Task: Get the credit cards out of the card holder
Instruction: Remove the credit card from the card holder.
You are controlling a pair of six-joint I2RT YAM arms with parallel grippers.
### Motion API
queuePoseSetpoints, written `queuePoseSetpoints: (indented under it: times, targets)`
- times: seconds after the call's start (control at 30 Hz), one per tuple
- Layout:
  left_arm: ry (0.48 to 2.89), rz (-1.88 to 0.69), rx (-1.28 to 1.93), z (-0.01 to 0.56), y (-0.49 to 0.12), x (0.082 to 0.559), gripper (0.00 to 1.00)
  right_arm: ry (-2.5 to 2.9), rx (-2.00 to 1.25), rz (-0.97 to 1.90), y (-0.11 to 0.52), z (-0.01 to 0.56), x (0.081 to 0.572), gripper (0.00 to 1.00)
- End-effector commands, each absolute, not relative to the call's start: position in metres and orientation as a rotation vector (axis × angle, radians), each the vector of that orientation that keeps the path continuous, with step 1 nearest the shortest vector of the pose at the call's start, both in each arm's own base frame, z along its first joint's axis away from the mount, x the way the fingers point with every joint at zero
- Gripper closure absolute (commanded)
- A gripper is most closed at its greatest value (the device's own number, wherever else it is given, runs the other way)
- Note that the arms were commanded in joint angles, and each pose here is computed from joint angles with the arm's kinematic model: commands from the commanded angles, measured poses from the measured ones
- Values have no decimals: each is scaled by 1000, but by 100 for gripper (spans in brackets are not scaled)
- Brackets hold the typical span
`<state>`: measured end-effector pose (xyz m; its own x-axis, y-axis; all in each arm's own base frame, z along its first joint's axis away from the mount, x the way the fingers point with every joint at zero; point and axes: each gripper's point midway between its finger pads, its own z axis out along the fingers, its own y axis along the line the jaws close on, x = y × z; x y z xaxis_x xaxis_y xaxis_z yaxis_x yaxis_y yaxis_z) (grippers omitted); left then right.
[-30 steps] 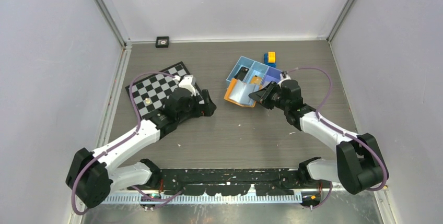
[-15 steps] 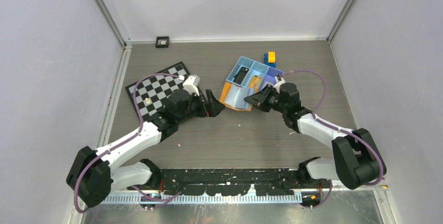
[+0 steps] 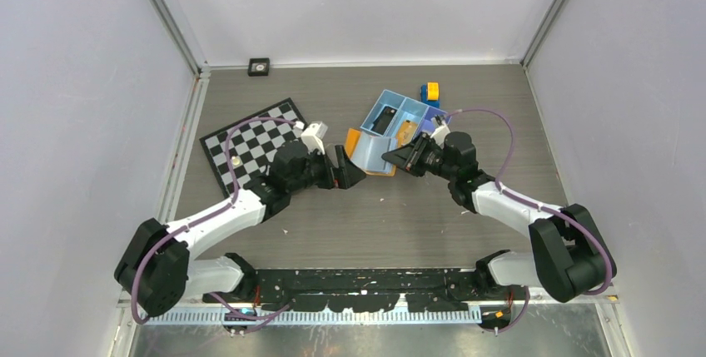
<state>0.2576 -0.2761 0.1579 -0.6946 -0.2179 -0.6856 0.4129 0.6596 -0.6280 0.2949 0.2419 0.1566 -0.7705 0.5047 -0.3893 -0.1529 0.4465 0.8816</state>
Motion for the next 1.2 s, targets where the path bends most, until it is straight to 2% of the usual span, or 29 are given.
queuePoseSetpoints:
  times: [0.0, 0.33, 0.87, 1.17]
  targets:
    - [2050, -1116, 193, 175, -291, 259, 0, 1942, 184, 1428, 251, 193, 293, 99]
    - [2054, -1201, 234, 176, -303, 254, 7, 1916, 152, 1448, 254, 200, 289, 99]
    - [1954, -1133, 111, 195, -278, 261, 24, 1903, -5, 1531, 285, 209, 269, 100]
    - [1974, -1153, 109, 191, -281, 263, 34, 1876, -94, 1613, 302, 216, 257, 100]
